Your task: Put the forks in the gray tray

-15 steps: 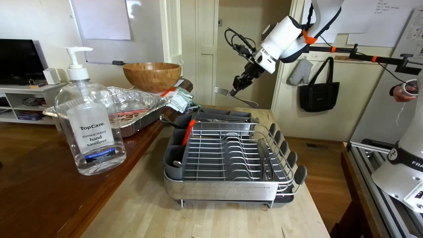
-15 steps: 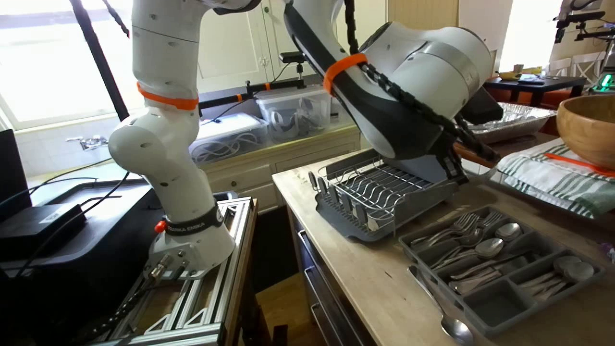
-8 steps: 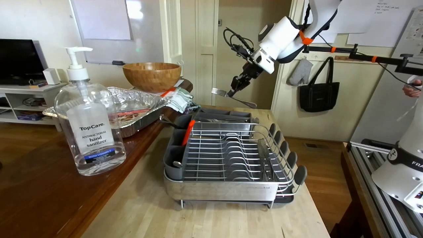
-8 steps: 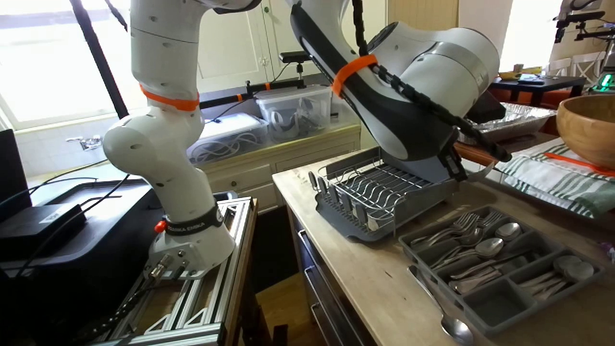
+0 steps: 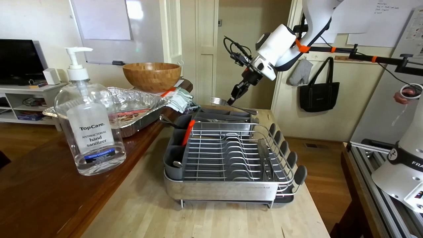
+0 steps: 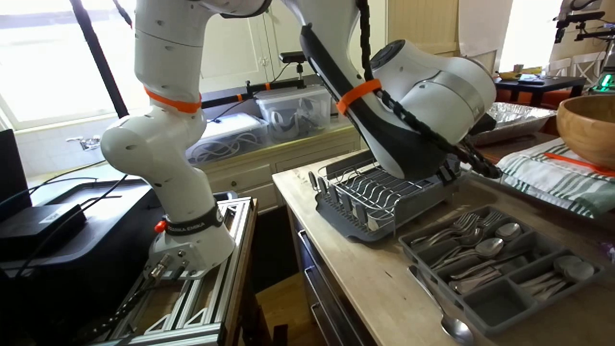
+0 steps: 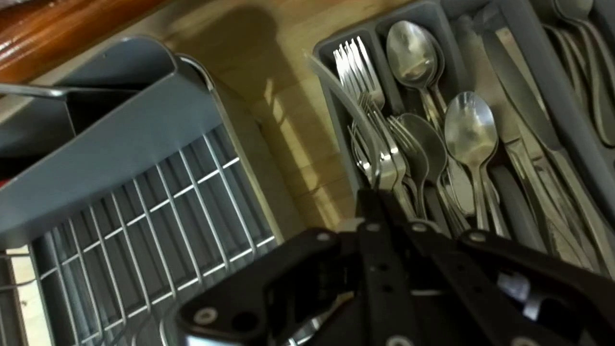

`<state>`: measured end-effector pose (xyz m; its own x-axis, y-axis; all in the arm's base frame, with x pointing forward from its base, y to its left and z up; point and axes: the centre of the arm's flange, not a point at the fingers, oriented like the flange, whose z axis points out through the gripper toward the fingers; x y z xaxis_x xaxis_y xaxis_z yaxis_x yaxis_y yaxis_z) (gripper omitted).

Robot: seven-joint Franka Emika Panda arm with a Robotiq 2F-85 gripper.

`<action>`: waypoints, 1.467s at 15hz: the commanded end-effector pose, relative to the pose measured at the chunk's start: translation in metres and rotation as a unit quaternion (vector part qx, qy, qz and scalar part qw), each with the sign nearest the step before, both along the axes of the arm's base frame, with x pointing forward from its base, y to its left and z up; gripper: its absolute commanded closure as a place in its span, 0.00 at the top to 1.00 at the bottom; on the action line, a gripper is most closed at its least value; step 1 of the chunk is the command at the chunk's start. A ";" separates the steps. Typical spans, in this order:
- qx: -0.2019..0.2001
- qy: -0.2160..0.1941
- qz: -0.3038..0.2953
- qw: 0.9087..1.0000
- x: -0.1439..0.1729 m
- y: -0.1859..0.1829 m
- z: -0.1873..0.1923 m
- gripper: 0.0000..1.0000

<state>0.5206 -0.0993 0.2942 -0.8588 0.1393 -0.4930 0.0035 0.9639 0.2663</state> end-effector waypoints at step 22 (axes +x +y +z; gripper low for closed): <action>-0.069 0.054 -0.021 0.996 0.038 -0.016 -0.082 0.01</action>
